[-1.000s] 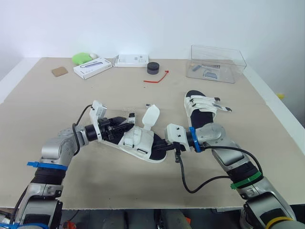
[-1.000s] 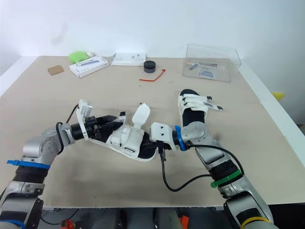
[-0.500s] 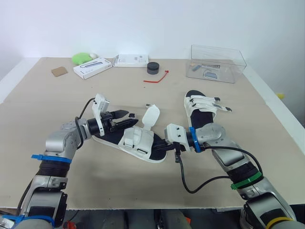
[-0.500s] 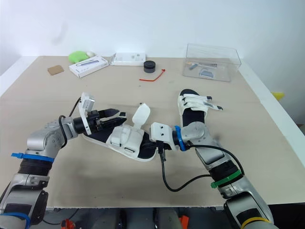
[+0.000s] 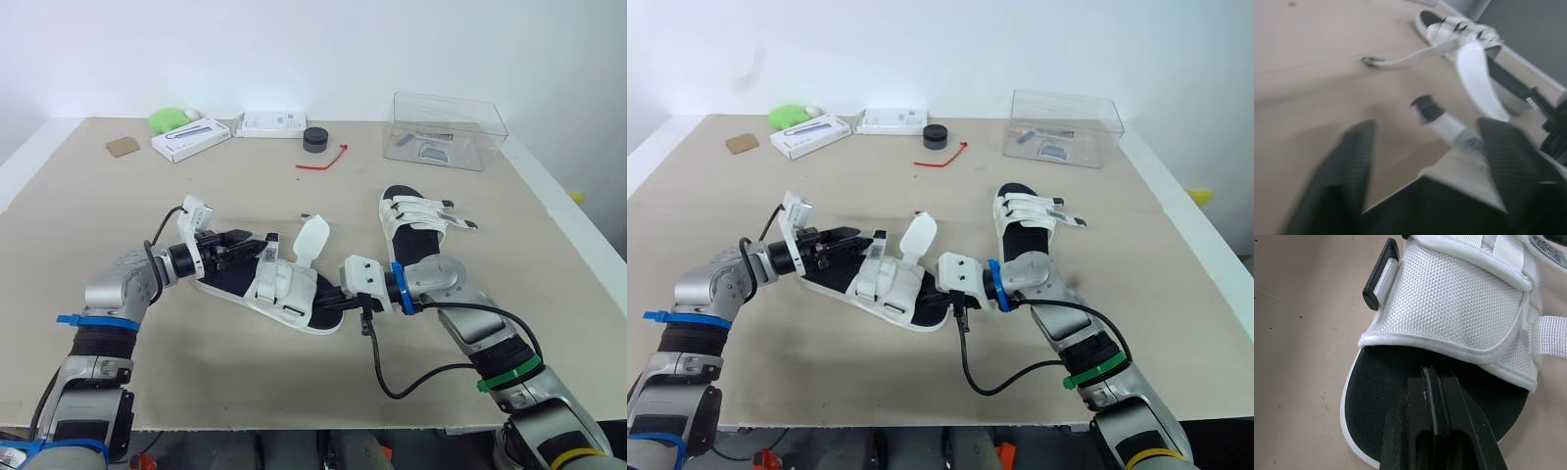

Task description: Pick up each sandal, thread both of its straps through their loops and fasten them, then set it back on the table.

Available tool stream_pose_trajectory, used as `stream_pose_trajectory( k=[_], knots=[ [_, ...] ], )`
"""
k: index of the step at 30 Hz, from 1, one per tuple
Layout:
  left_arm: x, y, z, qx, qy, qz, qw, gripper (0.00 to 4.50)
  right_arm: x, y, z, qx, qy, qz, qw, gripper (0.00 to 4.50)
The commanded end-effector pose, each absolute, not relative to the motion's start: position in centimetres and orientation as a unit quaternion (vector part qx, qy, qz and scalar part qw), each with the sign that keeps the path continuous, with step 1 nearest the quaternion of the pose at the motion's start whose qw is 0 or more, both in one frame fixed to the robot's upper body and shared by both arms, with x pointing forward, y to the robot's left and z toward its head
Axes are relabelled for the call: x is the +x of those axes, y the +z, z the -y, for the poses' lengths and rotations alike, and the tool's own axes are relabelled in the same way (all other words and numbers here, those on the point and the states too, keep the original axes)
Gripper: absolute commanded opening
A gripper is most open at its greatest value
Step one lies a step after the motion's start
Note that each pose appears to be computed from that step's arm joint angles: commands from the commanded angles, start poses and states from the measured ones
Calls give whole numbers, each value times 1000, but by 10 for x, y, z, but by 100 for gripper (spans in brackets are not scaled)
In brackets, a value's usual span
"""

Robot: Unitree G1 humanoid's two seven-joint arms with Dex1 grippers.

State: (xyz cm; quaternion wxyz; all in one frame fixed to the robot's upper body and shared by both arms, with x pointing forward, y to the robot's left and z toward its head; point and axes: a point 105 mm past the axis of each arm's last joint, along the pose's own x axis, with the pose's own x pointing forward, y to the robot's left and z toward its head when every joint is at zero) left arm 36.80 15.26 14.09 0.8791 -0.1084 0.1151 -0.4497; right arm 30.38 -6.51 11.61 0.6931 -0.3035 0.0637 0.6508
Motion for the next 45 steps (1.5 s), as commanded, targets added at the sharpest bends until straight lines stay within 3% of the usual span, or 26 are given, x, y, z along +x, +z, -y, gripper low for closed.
stream_pose_trajectory(
  k=[1,2,4,5,33,45],
  knots=[
    [371,150,-158,-90,-448,-105,883,172,306,107,78,-314,637,-95,698,0],
    [372,149,-159,-90,-448,-108,883,103,306,107,78,-314,637,-95,697,0],
    [372,148,-159,-88,-448,-113,882,19,306,106,78,-314,637,-96,697,0],
    [372,147,-158,-85,-452,-116,880,7,306,106,78,-314,637,-96,697,0],
    [378,147,-105,-43,-525,-109,843,7,302,104,79,-317,636,-97,696,0],
    [378,141,-146,-9,-490,-135,861,7,303,104,80,-315,634,-99,699,0]
  ],
)
